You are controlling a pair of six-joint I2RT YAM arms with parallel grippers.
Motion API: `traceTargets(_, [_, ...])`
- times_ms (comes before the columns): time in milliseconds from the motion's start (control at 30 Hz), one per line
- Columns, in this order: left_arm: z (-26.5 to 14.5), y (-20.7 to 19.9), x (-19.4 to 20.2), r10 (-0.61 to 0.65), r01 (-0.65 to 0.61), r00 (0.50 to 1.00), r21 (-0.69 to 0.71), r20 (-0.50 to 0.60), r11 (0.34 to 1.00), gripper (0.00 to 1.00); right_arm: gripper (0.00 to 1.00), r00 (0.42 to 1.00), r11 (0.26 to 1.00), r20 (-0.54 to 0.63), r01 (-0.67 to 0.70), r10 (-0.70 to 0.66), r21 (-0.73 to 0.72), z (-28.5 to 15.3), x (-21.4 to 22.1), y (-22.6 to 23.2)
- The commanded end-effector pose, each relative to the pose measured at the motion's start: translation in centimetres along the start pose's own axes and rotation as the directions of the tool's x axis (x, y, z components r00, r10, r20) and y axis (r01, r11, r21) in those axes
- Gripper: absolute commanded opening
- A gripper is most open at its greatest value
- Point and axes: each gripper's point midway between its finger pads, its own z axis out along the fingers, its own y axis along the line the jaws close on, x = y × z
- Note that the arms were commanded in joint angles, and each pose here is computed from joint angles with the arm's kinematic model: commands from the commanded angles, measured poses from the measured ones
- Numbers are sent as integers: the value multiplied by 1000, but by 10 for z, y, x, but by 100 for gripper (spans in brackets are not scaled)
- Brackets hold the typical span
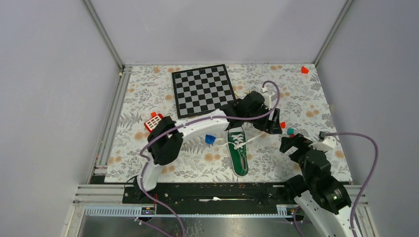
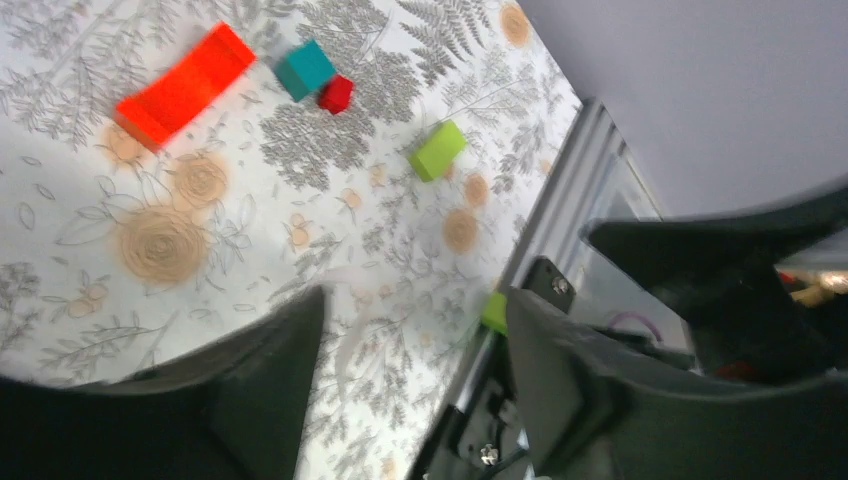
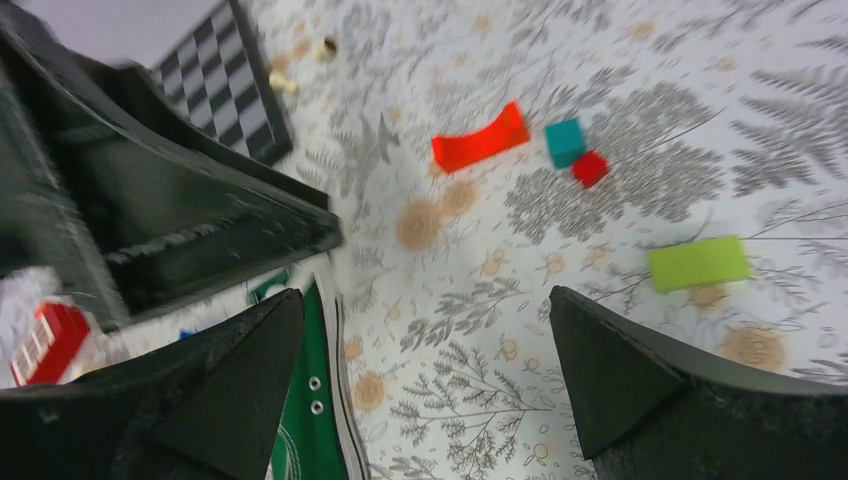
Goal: Tie the shoes
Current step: Tie the shoelace on the shoe.
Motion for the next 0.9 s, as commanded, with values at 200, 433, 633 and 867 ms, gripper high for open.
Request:
traceTargets(200, [-57, -1, -70, 51, -12, 981, -200, 189, 980, 99, 95, 982, 991, 180, -82, 62, 105, -35, -57, -20])
traceTargets(433, [-164, 80, -39, -108, 271, 931, -459, 349, 846, 99, 93, 996, 994, 31, -86, 84, 70, -9, -30, 4])
traceTargets(633, [-176, 133, 58, -382, 477, 879, -546, 285, 689, 95, 91, 995, 993, -26, -97, 98, 63, 7, -16, 16])
traceTargets(867, [-156, 157, 108, -577, 650, 743, -571, 338, 502, 85, 91, 989, 991, -110, -89, 100, 101, 13, 0, 16])
